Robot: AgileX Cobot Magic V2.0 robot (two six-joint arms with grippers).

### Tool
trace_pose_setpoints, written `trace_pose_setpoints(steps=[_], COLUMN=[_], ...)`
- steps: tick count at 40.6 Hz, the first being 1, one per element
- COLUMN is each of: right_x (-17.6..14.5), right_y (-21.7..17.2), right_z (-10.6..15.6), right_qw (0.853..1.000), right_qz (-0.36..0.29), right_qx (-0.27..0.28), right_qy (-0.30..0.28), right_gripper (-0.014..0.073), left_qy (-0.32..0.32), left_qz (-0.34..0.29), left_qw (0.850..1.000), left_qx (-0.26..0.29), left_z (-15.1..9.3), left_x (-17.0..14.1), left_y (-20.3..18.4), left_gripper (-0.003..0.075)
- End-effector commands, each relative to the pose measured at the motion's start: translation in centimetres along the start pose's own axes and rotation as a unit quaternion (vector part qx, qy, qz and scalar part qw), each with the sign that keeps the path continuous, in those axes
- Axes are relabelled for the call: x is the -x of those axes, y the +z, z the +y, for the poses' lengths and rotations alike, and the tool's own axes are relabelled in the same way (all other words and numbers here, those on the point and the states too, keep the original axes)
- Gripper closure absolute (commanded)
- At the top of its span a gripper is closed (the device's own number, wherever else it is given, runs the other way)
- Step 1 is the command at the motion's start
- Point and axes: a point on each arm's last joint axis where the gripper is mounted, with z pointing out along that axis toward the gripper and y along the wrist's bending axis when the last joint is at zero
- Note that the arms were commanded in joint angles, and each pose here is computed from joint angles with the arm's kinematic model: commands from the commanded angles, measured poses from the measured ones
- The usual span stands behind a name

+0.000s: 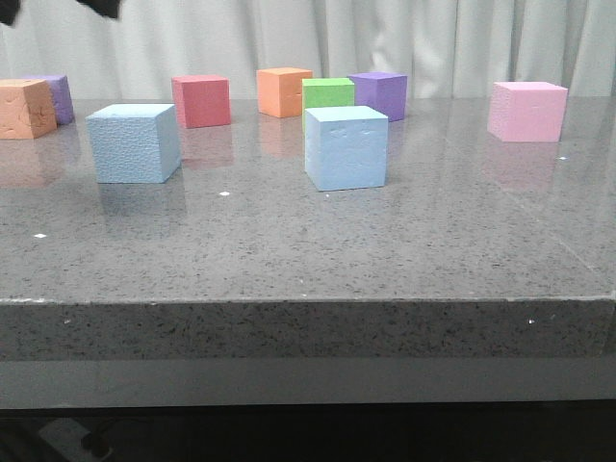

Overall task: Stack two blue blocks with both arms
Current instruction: 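Raise the right gripper away from the placed cube, then grasp the other light-blue cube with the left gripper and lift, then carry the held cube over the placed light-blue cube and lower it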

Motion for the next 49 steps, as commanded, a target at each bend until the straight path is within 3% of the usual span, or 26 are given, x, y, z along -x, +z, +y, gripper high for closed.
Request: trace_pose_setpoints(steps=[1, 10, 25, 34, 39, 43, 49], right_x=[1.1, 1.1, 1.1, 1.1, 1.1, 1.1, 1.1], right_y=[-0.5, -0.5, -0.5, -0.5, -0.5, -0.5, -0.5], right_z=[0.0, 0.0, 0.0, 0.0, 0.0, 0.0, 0.0], right_qw=[0.999, 0.999, 0.999, 0.999, 0.999, 0.999, 0.999], right_qz=[-0.043, -0.043, -0.043, -0.043, -0.043, -0.043, -0.043], right_qx=[-0.004, -0.004, -0.004, -0.004, -0.004, -0.004, -0.004], right_qy=[-0.001, -0.001, -0.001, -0.001, -0.001, -0.001, -0.001], right_gripper=[-0.0052, -0.0052, -0.0052, -0.0052, -0.0052, -0.0052, -0.0052], left_qy=[-0.013, -0.053, -0.069, -0.074, -0.076, -0.051, 0.057], left_qz=[-0.019, 0.048, 0.103, 0.105, 0.103, 0.098, 0.08], left_qw=[1.0, 0.997, 0.992, 0.991, 0.992, 0.994, 0.995], left_qx=[-0.005, 0.011, 0.034, 0.029, 0.023, 0.014, -0.025], left_z=[-0.4, -0.2, -0.4, -0.6, -0.8, -1.6, -4.2], left_x=[2.9, 4.9, 4.3, 4.2, 4.3, 4.8, 6.7], left_y=[0.3, 5.2, 10.2, 10.2, 10.0, 9.4, 7.1], left_gripper=[0.0121, 0.0121, 0.0129, 0.0312, 0.0353, 0.0353, 0.0353])
